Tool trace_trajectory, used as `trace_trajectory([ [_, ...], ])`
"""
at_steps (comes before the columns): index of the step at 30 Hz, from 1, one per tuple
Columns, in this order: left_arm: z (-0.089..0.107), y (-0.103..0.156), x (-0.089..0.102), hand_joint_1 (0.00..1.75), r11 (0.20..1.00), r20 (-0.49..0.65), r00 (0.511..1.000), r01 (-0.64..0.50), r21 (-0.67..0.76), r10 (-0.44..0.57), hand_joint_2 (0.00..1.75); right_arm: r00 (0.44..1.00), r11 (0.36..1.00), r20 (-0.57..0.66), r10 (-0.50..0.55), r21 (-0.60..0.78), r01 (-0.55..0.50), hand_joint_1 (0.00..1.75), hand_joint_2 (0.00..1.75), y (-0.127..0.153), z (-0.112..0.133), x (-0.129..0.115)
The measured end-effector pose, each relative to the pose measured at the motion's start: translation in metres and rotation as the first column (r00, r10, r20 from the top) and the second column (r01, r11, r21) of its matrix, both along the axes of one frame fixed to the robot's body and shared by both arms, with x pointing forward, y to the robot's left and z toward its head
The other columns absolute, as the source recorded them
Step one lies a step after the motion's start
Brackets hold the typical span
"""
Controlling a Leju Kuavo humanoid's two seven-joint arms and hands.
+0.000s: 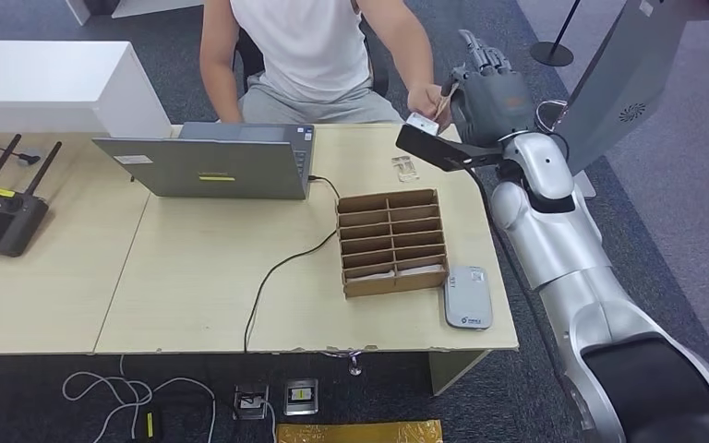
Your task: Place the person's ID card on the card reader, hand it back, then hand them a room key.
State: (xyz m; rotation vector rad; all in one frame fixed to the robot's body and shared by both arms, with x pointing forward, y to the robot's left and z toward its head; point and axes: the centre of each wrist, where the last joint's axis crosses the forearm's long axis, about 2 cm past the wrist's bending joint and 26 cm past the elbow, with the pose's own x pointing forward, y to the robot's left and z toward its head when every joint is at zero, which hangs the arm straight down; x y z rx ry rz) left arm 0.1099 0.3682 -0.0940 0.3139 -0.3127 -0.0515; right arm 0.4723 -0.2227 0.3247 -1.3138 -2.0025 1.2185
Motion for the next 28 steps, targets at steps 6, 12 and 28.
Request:
trace_trajectory([
  [6, 0.001, 0.0, 0.004, 0.0, 1.0, 0.002, 1.0, 0.013, 0.0, -0.013, 0.0, 0.996, 0.998, -0.081, -0.049, -0.039, 0.046, 1.75, 1.75, -0.007, -0.019, 0.008],
  [12, 0.001, 0.0, 0.005, 0.0, 1.0, -0.006, 1.0, 0.026, -0.002, -0.026, 0.0, 0.986, 0.995, -0.14, -0.088, -0.059, 0.08, 0.61, 1.75, -0.012, -0.031, 0.012],
  [28, 0.002, 0.007, 0.002, 0.0, 1.0, -0.011, 1.0, 0.011, 0.013, -0.011, 0.0, 0.991, 0.99, -0.017, -0.131, 0.04, 0.132, 0.0, 1.75, -0.033, -0.013, 0.023],
])
